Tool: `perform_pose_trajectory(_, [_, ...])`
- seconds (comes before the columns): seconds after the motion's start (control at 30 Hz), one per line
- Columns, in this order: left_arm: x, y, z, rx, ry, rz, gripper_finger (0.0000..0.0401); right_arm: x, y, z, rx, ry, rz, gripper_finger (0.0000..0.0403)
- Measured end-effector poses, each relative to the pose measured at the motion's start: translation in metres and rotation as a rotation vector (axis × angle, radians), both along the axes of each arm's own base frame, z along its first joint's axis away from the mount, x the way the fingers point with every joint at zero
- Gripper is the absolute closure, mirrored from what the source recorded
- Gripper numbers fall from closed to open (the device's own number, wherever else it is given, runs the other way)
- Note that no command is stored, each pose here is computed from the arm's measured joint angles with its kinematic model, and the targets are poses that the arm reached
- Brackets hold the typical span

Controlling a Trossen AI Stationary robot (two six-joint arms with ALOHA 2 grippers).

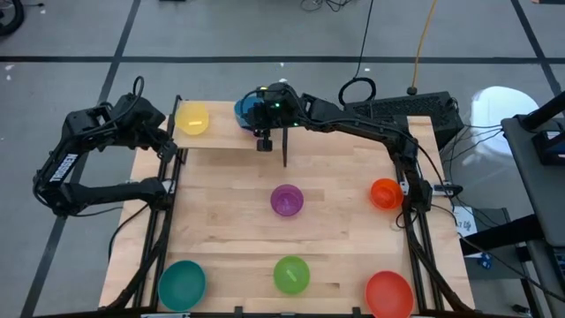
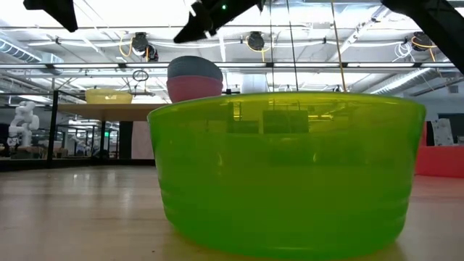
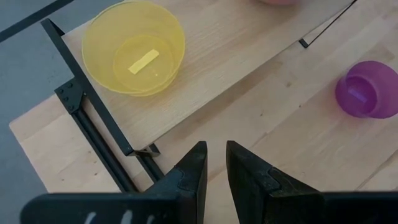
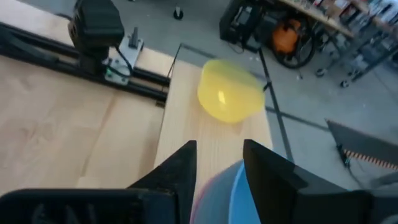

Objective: Place and stack bowls onto a shelf
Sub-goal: Stack the blue bowl on the pink bowl on the shelf

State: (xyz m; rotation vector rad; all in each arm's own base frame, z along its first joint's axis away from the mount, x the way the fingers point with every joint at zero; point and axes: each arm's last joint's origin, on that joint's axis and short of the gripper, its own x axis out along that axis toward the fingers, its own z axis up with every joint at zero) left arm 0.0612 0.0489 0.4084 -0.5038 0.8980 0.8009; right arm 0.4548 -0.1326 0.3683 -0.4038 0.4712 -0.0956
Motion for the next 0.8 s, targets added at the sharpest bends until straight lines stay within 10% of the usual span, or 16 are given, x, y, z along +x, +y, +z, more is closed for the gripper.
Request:
perform_pose_trajectory(0.3, [0.000, 0.000, 0.000, 0.000, 0.000, 0.000, 0.0336, -0.003, 0.005, 0.010, -0.005, -0.035, 0.002, 0.0394])
perform_pose_trajectory(0.8, [0.000, 0.000, 0.000, 0.002, 0.002, -0.004, 0.0336, -0.007, -0.025, -0.024, 0.029, 0.020, -0.052, 0.0403])
